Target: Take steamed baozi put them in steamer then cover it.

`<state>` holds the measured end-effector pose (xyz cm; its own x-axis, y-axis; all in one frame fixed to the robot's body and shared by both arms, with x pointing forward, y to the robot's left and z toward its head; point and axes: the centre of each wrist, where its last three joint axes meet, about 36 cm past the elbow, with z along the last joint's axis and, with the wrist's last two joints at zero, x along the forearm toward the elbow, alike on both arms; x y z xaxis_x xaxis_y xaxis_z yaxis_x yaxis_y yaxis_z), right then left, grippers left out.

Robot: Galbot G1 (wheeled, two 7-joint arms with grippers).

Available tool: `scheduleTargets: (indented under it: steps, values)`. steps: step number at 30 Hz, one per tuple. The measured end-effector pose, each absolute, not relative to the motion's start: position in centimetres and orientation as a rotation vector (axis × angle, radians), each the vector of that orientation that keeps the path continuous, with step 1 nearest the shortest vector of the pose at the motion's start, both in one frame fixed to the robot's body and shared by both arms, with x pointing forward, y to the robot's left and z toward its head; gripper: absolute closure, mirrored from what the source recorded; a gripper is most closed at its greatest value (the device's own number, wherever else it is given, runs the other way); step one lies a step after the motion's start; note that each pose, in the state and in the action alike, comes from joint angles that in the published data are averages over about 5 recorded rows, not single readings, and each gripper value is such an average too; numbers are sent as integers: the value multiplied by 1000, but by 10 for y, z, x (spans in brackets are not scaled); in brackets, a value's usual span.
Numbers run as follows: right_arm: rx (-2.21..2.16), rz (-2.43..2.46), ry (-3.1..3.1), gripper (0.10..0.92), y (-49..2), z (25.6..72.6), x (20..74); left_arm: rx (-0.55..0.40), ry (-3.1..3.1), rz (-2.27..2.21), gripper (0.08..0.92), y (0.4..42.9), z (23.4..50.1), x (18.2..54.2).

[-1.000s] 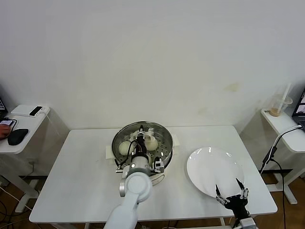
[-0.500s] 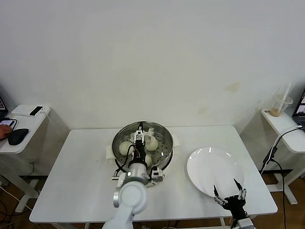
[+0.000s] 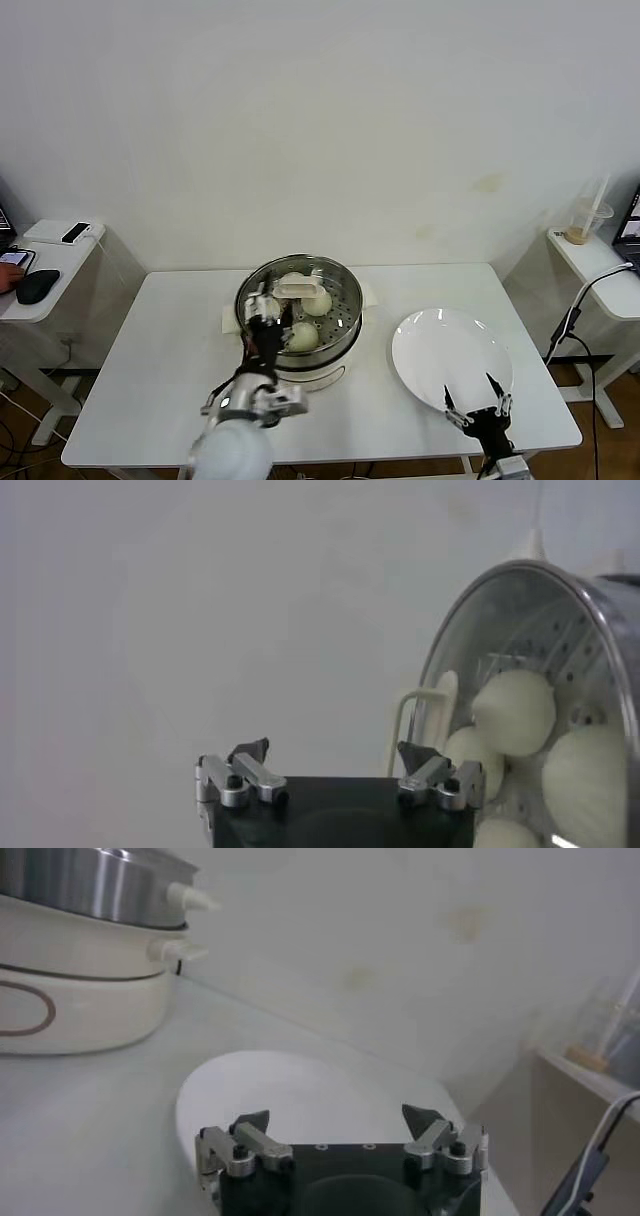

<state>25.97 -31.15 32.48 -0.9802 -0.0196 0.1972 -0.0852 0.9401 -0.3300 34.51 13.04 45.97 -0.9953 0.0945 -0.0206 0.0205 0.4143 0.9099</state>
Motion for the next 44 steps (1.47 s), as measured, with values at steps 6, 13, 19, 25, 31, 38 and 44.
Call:
scheduleTargets:
  steps: [6,13,19,25,31,38,44]
  values:
    - [95,438,-2940,200,-307,325,259,77,2821,1248,177,179,443,325]
    - [144,381,-2960,200,-305,328,257,-34,3009,760,177,226,426,296]
    - [174,338,-2960,200,-309,328,253,-120,3103,482,177,252,411,271]
    - [203,315,-2955,200,-312,324,249,-190,3158,323,177,270,393,252]
    - [225,284,-2955,200,-312,321,249,-245,3193,244,177,283,381,235]
    - [247,240,-2953,200,-306,321,245,-258,3207,228,177,292,378,223]
    - [248,229,-2949,200,-305,326,243,-249,3214,222,177,292,379,218]
